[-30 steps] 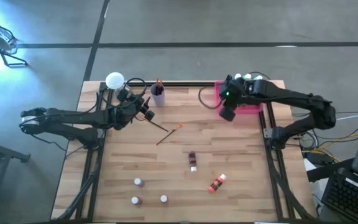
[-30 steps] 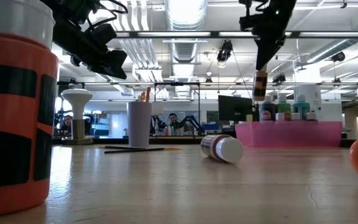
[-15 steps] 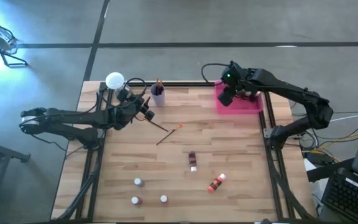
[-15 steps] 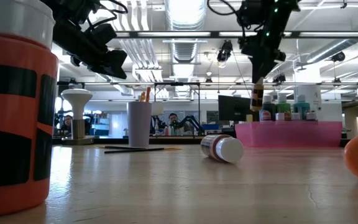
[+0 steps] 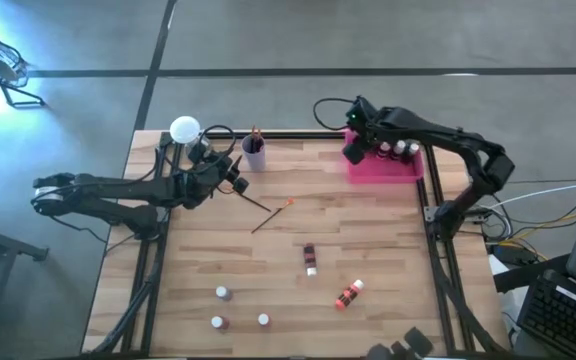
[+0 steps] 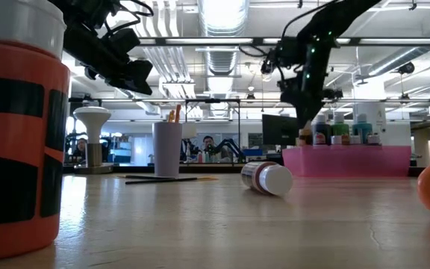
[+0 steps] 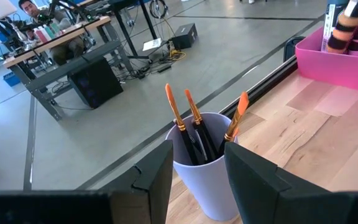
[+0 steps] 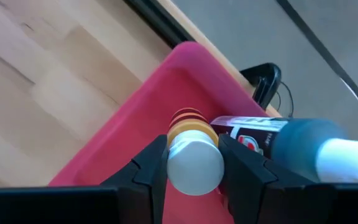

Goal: Pick & Place Paint Supplies
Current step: Put the small yellow paint bottle into the pink bin, then put the small brown paint bottle into the pink bin

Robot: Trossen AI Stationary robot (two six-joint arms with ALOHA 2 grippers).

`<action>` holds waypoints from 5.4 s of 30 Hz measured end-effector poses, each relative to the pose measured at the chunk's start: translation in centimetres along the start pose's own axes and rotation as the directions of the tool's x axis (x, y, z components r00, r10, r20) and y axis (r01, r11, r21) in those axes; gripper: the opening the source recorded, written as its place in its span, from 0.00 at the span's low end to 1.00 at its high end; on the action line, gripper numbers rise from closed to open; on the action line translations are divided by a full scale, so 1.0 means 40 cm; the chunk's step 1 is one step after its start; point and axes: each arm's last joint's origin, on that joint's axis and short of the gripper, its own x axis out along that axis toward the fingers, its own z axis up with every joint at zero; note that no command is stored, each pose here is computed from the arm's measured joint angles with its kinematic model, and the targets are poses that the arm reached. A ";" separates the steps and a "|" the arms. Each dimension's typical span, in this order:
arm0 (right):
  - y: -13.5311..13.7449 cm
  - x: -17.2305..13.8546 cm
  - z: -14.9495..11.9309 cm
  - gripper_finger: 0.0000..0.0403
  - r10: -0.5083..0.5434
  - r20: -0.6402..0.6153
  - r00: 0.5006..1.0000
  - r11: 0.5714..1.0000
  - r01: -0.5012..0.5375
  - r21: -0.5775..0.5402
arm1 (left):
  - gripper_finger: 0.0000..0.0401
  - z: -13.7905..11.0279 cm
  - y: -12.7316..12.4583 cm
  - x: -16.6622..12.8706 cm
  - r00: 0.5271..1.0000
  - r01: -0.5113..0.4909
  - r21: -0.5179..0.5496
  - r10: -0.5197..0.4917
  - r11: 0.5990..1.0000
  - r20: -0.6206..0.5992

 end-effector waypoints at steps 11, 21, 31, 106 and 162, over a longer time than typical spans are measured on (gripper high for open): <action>0.014 0.101 0.002 0.28 -0.051 -0.102 0.994 0.998 0.046 -0.045 | 0.38 0.000 0.000 0.000 1.000 0.000 0.001 0.000 1.000 -0.001; -0.001 0.113 0.013 0.28 -0.064 -0.054 0.996 0.997 0.062 -0.041 | 0.38 0.000 0.000 0.000 1.000 0.000 0.001 0.000 1.000 -0.001; -0.008 0.120 0.010 0.31 -0.068 -0.052 0.996 0.997 0.066 -0.045 | 0.38 0.000 0.000 0.000 1.000 0.000 0.000 0.000 1.000 0.000; -0.073 -0.276 -0.028 0.17 -0.073 0.507 0.859 0.997 0.080 0.010 | 0.38 0.000 0.000 0.000 1.000 0.000 0.000 0.000 1.000 0.000; 0.484 -0.342 -0.288 0.05 0.470 0.193 0.861 0.291 0.056 -0.955 | 0.38 0.000 0.000 0.000 1.000 0.000 0.000 0.000 1.000 0.000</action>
